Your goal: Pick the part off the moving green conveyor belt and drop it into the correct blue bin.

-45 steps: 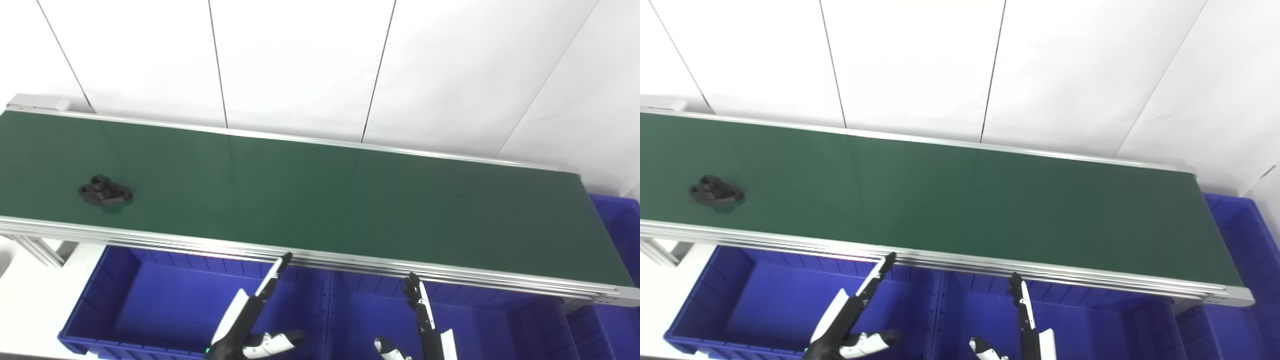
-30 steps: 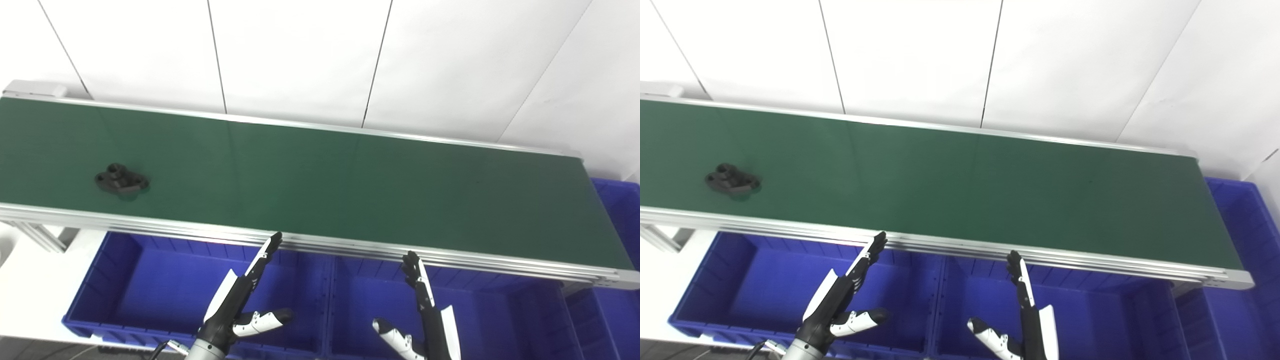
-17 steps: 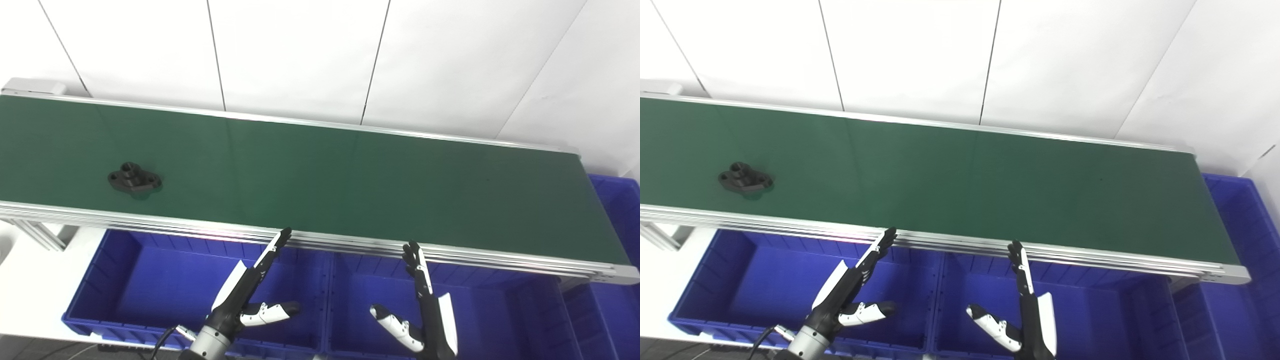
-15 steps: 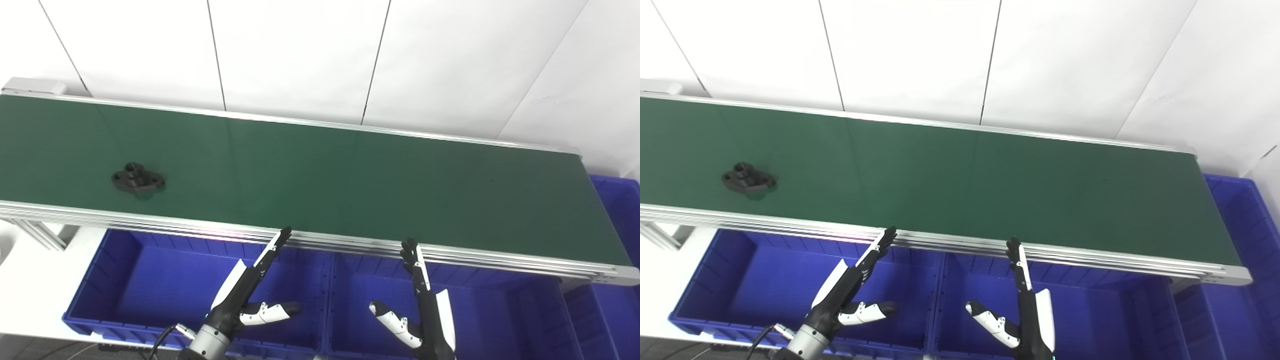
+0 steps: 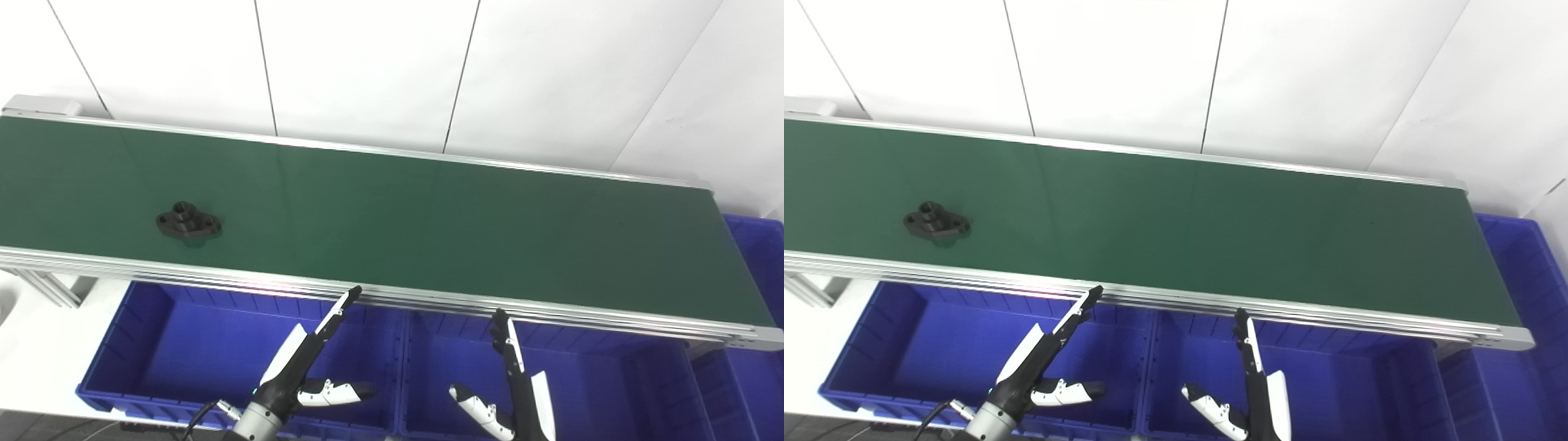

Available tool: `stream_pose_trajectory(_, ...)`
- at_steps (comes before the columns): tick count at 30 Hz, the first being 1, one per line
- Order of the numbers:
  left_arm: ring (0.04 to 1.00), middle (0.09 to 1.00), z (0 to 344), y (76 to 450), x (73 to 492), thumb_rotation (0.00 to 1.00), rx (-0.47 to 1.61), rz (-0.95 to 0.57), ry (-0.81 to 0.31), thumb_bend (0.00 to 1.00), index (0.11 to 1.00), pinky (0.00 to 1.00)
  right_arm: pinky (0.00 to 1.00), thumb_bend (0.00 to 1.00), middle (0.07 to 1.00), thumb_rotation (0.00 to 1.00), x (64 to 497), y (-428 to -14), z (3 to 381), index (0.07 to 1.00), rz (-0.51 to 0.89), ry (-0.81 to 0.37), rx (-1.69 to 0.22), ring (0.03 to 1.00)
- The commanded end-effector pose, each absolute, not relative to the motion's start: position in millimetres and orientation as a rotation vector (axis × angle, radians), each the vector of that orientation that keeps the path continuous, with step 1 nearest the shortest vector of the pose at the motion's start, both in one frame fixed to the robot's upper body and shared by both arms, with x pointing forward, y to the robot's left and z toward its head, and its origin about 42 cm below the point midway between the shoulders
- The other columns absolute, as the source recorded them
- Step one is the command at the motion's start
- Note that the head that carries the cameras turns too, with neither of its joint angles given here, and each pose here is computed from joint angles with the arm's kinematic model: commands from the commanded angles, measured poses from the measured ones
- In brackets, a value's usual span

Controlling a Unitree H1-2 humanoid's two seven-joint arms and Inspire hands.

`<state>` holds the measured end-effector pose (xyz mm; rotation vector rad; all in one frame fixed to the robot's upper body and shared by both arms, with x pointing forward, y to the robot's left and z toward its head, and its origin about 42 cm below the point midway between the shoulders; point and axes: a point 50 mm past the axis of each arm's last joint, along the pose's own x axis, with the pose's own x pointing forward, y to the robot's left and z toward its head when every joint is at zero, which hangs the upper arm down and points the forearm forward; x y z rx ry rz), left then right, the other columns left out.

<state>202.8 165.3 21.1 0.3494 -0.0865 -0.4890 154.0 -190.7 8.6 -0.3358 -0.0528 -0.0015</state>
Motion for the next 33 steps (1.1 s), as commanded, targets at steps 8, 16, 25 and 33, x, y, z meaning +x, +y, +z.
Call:
stream_pose_trajectory(8, 1.000, 1.000, 19, 154, 201, 0.64, 0.391, -0.480, -0.148, 0.78, 1.000, 0.91, 0.95, 0.83, 0.973, 0.74, 148, -199, 0, 1.000, 0.009, -0.041, -0.337, 0.955)
stream_pose_trajectory(16, 0.959, 1.000, 7, 144, 200, 0.55, 0.427, -0.462, -0.165, 0.79, 1.000, 0.82, 1.00, 0.79, 0.998, 0.77, 145, -207, -10, 1.000, -0.002, -0.026, -0.370, 0.997)
stream_pose_trajectory(25, 0.953, 1.000, 3, 144, 204, 0.52, 0.450, -0.460, -0.187, 0.81, 1.000, 0.82, 1.00, 0.75, 1.000, 0.77, 146, -207, -12, 1.000, -0.003, -0.037, -0.389, 0.999)
stream_pose_trajectory(33, 0.953, 1.000, 3, 146, 207, 0.49, 0.458, -0.462, -0.197, 0.82, 1.000, 0.83, 1.00, 0.75, 1.000, 0.77, 148, -205, -11, 1.000, -0.014, -0.051, -0.388, 0.999)
